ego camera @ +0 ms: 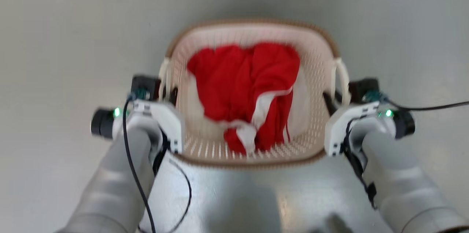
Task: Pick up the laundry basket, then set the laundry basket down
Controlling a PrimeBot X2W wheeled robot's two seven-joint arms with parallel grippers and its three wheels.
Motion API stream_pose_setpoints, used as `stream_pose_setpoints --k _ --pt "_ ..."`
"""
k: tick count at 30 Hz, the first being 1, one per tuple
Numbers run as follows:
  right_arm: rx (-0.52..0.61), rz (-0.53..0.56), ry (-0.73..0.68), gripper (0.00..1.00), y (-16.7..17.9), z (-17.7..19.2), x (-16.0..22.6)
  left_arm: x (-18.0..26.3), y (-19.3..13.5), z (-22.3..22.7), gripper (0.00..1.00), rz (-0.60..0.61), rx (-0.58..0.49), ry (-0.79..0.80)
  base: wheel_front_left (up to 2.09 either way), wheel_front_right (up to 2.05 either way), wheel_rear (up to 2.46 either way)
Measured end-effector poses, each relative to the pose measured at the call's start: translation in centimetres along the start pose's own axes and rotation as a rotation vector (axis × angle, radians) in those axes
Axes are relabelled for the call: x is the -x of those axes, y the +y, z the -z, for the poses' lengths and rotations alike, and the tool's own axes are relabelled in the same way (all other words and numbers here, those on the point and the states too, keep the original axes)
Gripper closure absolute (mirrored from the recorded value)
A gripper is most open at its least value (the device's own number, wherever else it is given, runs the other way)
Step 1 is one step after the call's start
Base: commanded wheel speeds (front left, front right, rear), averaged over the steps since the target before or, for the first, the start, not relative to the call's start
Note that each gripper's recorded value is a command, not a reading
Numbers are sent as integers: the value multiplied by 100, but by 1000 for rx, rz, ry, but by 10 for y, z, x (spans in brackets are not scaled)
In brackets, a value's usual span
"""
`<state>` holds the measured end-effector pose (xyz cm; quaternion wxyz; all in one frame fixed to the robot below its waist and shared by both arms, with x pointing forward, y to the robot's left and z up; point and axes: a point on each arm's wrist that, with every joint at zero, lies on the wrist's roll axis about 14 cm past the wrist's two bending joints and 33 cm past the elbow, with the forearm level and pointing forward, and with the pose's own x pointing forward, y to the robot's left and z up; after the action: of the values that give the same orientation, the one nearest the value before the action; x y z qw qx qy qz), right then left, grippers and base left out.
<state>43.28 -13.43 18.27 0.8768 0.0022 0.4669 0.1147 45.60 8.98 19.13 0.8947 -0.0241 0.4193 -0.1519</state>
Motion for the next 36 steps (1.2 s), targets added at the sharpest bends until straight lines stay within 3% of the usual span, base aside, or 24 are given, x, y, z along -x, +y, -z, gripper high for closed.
stream_pose_setpoints --k 20,36 --pt "-31 -60 42 100 52 44 147 147 -48 49 100 6 54 26 0 0 0" --pt "-20 -65 -20 100 60 49 177 183 -62 60 100 3 36 -6 0 0 0"
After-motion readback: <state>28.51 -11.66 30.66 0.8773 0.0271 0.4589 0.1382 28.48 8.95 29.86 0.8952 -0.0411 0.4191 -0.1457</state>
